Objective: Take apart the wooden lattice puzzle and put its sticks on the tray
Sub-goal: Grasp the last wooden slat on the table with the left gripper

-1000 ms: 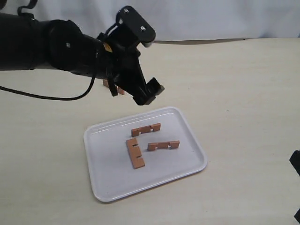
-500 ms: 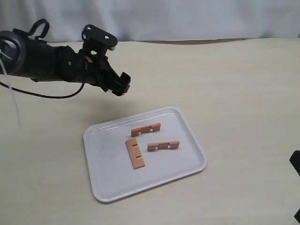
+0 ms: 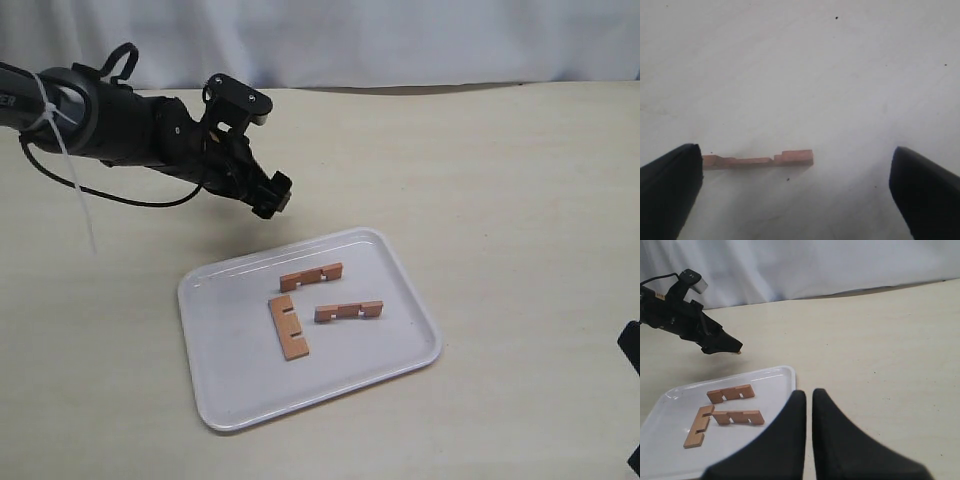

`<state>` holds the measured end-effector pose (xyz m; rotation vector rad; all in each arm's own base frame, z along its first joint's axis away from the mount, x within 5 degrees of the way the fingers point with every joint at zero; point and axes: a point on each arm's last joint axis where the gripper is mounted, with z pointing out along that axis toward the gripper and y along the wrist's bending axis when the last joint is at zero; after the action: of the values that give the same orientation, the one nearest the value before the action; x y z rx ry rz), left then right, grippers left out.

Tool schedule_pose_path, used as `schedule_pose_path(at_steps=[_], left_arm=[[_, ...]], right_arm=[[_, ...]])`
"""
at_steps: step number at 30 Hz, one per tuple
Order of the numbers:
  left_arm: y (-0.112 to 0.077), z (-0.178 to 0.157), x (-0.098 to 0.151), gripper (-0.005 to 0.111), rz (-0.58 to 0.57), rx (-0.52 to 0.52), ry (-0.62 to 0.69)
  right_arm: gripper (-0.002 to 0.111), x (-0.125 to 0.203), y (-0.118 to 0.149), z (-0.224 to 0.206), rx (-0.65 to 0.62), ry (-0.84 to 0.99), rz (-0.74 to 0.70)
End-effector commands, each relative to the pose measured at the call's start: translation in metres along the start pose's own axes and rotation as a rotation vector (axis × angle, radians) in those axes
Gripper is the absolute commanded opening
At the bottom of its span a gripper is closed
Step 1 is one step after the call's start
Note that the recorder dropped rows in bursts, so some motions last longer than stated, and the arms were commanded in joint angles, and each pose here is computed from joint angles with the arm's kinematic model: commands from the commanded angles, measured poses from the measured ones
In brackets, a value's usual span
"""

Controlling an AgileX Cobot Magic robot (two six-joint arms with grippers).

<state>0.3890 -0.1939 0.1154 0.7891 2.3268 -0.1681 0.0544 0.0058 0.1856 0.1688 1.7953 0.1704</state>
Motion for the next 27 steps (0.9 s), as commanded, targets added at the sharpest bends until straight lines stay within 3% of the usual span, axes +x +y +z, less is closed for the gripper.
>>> schedule_pose_path(at_steps=[1,7,27], left_arm=[[0.007,-0.001,-0.002,0.094,-0.029,-0.015,-0.013],[0.026,-0.001,0.003,0.094,-0.073,-0.042,-0.008],[0.028,0.018,0.013,0.094,-0.146,-0.076,-0.031]], right_arm=[[0.004,0.001,0.0,0.0,0.002,0.001,-0.014],[0.004,0.001,0.0,0.0,0.002,0.001,-0.014],[0.004,0.001,0.0,0.0,0.002,0.001,-0.014]])
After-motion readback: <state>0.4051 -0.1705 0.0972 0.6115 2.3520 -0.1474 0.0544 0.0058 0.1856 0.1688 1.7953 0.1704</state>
